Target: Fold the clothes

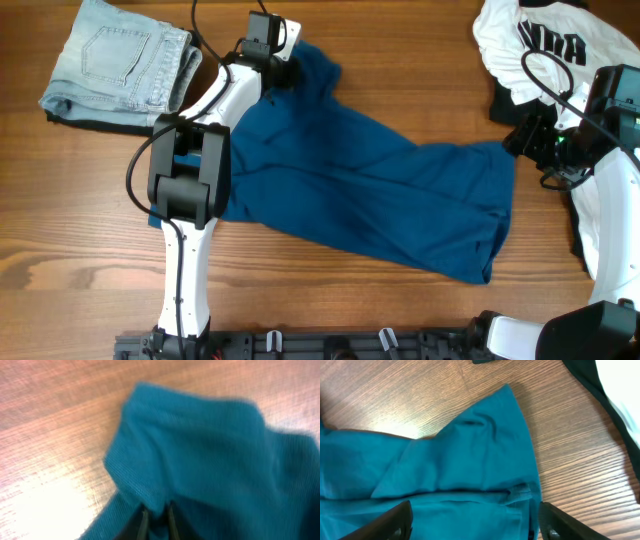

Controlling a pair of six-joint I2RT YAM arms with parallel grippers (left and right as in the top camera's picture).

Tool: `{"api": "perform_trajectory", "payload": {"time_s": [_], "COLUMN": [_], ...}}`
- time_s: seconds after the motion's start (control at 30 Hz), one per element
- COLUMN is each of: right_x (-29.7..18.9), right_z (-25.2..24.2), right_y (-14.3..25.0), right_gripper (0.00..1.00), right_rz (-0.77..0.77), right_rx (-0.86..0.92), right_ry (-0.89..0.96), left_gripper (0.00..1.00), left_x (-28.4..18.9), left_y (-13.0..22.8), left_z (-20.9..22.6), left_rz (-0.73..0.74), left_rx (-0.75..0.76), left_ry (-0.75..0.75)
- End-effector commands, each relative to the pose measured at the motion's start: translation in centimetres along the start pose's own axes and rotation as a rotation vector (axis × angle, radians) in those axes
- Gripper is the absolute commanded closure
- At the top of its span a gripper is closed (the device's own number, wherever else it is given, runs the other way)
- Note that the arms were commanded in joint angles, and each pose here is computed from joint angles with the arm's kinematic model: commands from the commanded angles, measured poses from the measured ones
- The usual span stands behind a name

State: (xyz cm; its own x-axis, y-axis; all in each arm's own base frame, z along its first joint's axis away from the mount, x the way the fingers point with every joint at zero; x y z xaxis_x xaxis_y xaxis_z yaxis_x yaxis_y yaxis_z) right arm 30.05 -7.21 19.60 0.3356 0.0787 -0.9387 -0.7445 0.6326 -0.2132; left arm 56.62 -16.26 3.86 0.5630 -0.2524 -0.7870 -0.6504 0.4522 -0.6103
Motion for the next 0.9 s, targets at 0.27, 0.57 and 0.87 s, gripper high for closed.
{"api": "perform_trajectory", "payload": {"time_s": [0.27,0.57,0.87], "right_x": [5.8,13.0,17.5], "right_z": [2.7,2.2,2.5], "right_y": [-0.1,-1.5,-4.9], "right_gripper": [0.37,0.36,0.39], "right_rz": [0.114,0.169,0.037], "right_rx": [-0.087,-0.107,-0.126], "right_ry": [-0.009,0.02,0.017], "left_gripper": [0.96,0.96,0.47], "left_x": [-4.5,-6.0,-5.5], "left_y": [-1.1,1.3,0.1], "left_z": [8.6,12.2,10.1], "left_rz": [-0.052,0.0,0.004], "left_rx": [-0.411,-0.493,-0.344], "left_ry": [-0.203,-0.27,-0.266]}}
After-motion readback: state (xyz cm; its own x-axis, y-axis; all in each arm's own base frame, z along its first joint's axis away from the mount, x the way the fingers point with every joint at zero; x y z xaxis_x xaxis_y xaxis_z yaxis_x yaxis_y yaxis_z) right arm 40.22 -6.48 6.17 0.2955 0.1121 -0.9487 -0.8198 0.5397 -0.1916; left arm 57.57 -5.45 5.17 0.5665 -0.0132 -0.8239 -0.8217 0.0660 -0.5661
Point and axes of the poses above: each gripper's point midway between its finger pads, its own x axis out along the fingers, its own z axis along the line the jaws close on, y = z × x, the point moved 3 cm from there along -x, back along the fingers, and after that the axes turned 12 degrees about x, right-handed, at the moved point
